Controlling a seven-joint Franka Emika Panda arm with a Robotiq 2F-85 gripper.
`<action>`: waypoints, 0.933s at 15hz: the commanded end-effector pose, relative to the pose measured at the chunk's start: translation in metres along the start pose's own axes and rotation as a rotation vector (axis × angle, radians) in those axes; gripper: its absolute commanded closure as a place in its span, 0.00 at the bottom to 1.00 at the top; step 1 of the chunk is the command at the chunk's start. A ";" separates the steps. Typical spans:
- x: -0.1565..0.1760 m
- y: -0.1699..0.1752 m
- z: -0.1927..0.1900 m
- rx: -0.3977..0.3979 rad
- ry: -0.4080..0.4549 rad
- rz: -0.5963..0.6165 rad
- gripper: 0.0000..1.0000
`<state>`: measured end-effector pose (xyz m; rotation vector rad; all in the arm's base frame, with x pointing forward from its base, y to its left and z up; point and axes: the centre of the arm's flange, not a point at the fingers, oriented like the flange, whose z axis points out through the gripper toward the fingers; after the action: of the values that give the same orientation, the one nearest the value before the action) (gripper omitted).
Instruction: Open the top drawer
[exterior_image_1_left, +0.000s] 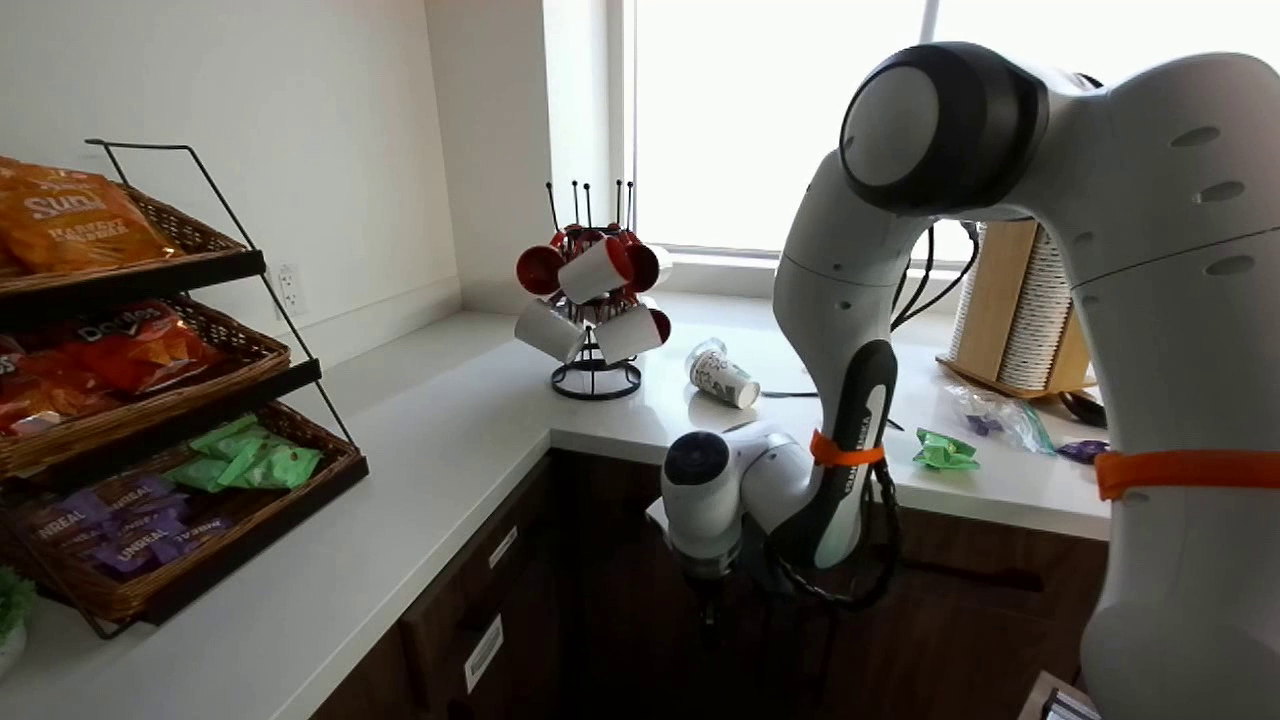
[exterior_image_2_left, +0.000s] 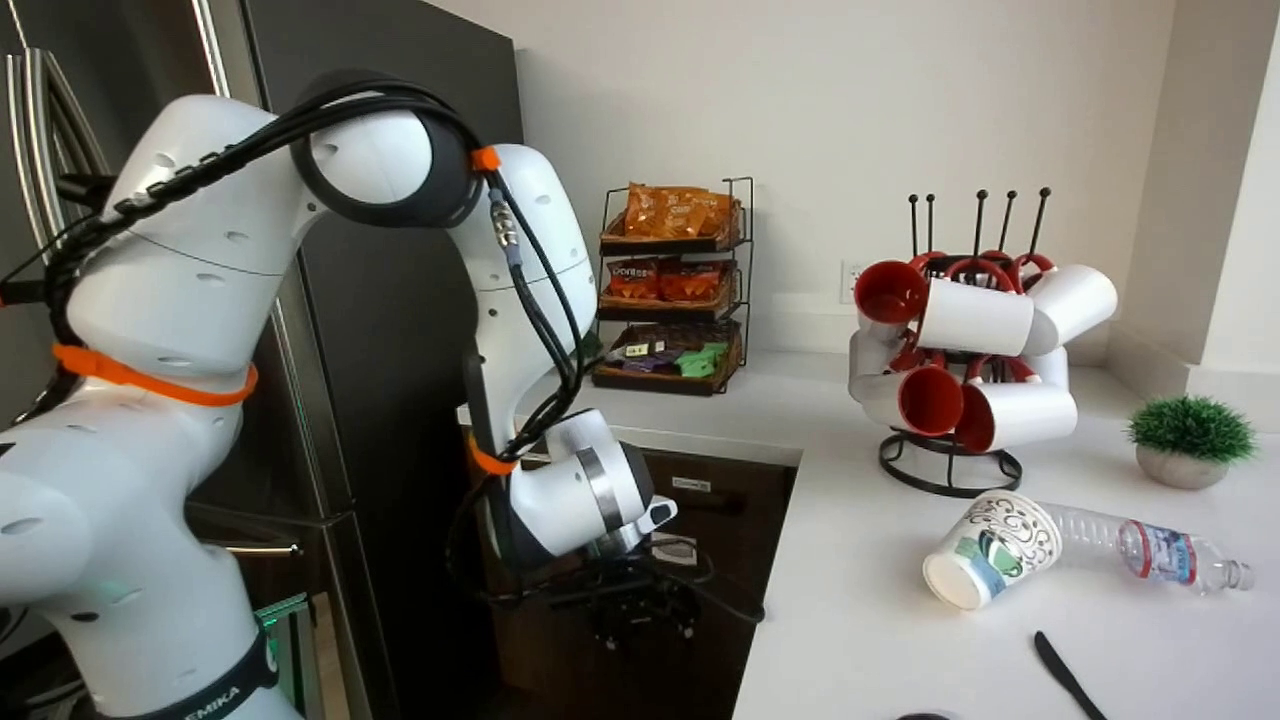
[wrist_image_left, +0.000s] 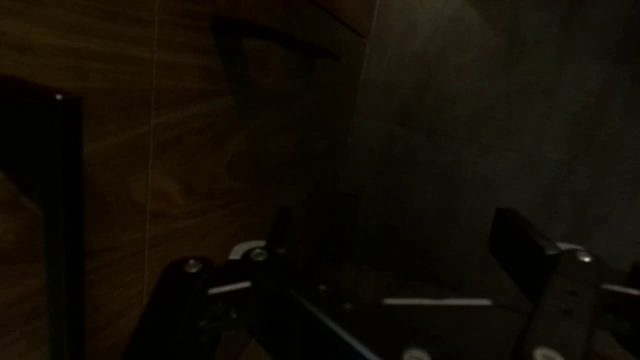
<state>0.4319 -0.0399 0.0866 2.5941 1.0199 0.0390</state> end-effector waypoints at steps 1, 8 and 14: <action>0.009 0.017 -0.020 -0.094 0.076 0.057 0.00; 0.021 0.059 -0.023 -0.328 0.168 0.048 0.00; 0.012 0.058 0.000 -0.398 0.161 0.033 0.00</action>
<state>0.4847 -0.0676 0.1273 2.2936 0.9260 0.4073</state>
